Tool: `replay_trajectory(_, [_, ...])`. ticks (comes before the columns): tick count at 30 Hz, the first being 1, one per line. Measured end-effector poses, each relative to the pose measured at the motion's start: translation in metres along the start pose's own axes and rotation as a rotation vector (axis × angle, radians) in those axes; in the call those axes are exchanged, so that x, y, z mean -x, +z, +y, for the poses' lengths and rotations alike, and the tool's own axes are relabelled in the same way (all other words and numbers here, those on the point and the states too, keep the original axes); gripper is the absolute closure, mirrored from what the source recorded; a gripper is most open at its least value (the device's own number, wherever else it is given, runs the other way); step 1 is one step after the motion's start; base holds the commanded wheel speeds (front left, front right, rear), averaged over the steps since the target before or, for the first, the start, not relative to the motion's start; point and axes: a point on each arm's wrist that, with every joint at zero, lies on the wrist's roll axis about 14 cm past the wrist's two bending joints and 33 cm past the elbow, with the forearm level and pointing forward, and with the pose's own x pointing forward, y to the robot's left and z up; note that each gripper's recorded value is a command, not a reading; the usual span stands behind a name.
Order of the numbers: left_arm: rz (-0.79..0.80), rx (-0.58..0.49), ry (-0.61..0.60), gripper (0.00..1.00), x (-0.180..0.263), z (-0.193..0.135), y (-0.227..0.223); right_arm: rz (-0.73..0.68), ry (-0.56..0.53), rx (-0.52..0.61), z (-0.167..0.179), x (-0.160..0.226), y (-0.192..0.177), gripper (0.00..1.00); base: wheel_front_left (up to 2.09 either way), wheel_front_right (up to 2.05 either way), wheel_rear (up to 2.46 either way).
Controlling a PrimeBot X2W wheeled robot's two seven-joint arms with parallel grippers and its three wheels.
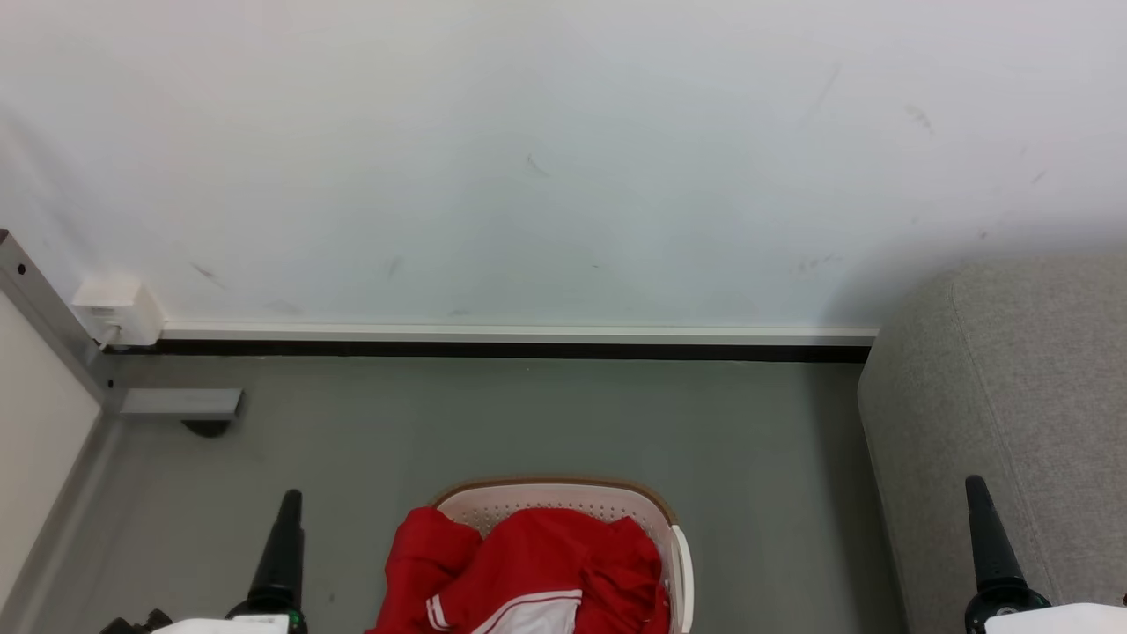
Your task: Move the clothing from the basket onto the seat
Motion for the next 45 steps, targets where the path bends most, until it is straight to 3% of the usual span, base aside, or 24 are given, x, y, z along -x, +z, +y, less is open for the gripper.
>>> replay_trajectory(7, [-0.005, -0.105, -0.008, 0.00, -0.001, -0.002, 0.000, 0.008, 0.027, 0.163, 0.008, 0.000, -0.004, 0.00, 0.00, 0.00, 0.00])
replay_trajectory(8, [-0.005, -0.178, -0.015, 0.00, -0.001, -0.004, 0.000, 0.015, 0.037, 0.243, 0.011, 0.000, -0.007, 0.00, 0.00, 0.00, 0.00])
replay_trajectory(10, [-0.004, -0.228, -0.021, 0.00, -0.002, -0.006, -0.001, 0.020, 0.041, 0.293, 0.011, 0.000, -0.009, 0.00, 0.00, 0.00, 0.00])
replay_trajectory(19, [-0.013, -0.408, -0.031, 0.00, -0.001, -0.007, 0.000, 0.029, 0.056, 0.454, 0.012, 0.002, -0.014, 0.00, 0.00, 0.00, 0.00])
replay_trajectory(31, [-0.029, -0.685, -0.074, 0.00, -0.002, -0.019, 0.001, 0.033, 0.088, 0.640, 0.016, 0.003, -0.021, 0.00, 0.00, 0.00, 0.00])
replay_trajectory(45, [-0.056, -0.876, -0.100, 0.00, 0.000, -0.025, 0.003, 0.030, 0.126, 0.803, 0.021, 0.004, -0.026, 0.00, 0.00, 0.00, 0.00])
